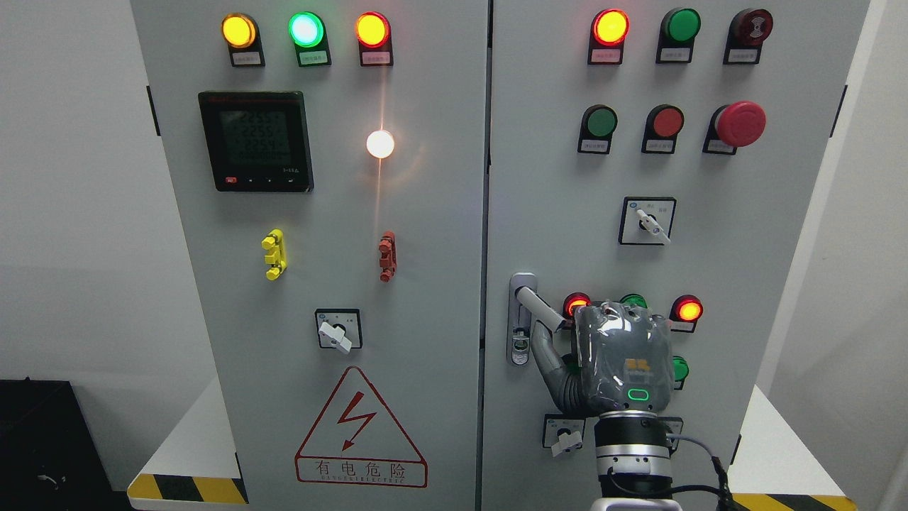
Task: Release door handle
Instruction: 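Hold the turned handle horizontal with the right hand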
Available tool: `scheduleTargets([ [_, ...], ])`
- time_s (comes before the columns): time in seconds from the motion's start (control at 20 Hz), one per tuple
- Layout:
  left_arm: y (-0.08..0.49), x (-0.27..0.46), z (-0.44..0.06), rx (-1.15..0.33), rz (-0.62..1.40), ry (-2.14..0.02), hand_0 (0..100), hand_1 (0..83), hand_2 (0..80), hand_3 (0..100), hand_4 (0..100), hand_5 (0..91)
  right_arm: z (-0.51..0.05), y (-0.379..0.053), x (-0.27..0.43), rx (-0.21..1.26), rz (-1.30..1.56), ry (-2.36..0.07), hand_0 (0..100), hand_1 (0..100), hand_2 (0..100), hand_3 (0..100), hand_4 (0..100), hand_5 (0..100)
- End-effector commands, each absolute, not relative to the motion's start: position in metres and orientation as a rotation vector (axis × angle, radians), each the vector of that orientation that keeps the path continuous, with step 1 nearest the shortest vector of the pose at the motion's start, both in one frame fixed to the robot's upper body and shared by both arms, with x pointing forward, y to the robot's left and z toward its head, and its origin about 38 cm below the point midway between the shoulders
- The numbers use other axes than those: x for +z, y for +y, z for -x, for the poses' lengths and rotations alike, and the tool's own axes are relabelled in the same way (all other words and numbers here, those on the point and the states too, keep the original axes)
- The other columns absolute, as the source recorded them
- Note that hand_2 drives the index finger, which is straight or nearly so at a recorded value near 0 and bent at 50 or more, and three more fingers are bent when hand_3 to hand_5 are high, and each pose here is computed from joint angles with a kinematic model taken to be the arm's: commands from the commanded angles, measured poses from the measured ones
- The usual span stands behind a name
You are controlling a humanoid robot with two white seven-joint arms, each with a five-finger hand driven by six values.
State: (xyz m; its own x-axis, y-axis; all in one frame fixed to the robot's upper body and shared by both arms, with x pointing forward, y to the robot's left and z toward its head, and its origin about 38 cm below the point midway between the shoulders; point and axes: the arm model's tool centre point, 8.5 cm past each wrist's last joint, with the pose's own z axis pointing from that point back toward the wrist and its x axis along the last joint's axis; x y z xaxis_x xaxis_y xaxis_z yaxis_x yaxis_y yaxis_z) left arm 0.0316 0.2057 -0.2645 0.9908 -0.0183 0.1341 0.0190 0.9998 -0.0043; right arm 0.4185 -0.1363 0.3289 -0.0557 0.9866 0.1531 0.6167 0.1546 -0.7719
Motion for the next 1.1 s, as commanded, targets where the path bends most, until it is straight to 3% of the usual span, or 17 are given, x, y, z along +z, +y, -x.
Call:
scheduleTargets([
  [0.0, 0.2058, -0.2649, -0.0208, -0.018, 0.005, -0.118, 12, 55.6, 0.0, 0, 0, 0.0, -0.4186, -0.1389, 0.3294, 0.686, 1.542, -1.749, 56, 31, 97, 100, 100, 100],
  [1.05, 0.2058, -0.2649, -0.0208, -0.016, 0.005, -0.118, 12, 55.6, 0.0, 0, 0, 0.0, -0.4176, -0.1413, 0.3313, 0.674, 1.548, -1.750, 56, 30, 97, 100, 100, 100],
])
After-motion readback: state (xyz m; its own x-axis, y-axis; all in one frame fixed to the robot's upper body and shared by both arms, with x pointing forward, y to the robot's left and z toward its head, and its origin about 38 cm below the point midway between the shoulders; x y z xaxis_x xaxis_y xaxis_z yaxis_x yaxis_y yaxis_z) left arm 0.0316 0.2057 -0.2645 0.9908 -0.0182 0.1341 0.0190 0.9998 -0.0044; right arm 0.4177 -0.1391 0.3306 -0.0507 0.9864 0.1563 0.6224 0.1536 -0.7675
